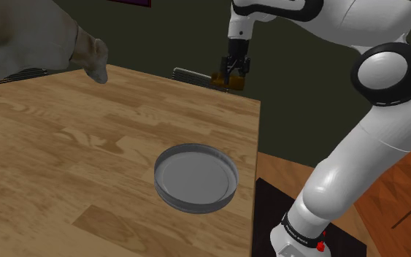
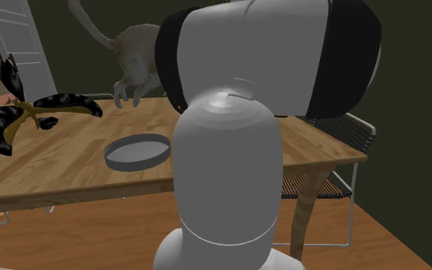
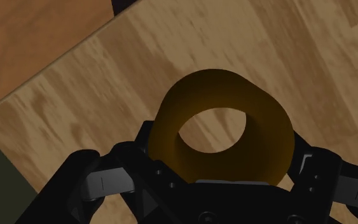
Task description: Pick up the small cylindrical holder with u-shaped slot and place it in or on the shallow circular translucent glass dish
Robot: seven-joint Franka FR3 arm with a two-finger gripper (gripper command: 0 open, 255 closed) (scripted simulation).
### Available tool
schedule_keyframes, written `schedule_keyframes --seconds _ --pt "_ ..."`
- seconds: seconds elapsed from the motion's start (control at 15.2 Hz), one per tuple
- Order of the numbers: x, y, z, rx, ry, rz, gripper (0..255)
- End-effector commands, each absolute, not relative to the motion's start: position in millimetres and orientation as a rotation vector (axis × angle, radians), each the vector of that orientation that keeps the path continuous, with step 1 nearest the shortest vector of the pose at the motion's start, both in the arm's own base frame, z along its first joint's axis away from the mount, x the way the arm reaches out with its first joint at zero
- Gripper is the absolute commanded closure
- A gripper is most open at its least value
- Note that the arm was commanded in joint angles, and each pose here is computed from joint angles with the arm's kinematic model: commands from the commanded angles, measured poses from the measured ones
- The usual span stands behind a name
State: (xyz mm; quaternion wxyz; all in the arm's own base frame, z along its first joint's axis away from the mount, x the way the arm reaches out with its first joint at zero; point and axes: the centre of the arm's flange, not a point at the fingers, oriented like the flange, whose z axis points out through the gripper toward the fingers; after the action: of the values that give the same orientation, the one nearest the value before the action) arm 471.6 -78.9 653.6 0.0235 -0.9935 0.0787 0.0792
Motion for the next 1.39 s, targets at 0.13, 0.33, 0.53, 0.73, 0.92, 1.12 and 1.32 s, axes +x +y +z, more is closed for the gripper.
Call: schedule_keyframes --seconds 0.13,0.33,0.53,0.73,0.92,1.12,1.32 --pt "450.4 -33.7 656.0 -3.075 0.245 0.245 255" --pt "434.0 2.3 655.8 -3.075 0.245 0.245 255" --pt "417.6 38.4 655.5 -3.075 0.245 0.245 255" --pt "401.2 74.5 655.2 -3.075 0.245 0.245 255" --pt "384.9 110.5 655.0 -3.075 0.245 0.245 255" --pt "368.5 146.6 654.7 -3.075 0.245 0.245 255" --pt "352.1 182.6 654.4 -3.075 0.245 0.245 255"
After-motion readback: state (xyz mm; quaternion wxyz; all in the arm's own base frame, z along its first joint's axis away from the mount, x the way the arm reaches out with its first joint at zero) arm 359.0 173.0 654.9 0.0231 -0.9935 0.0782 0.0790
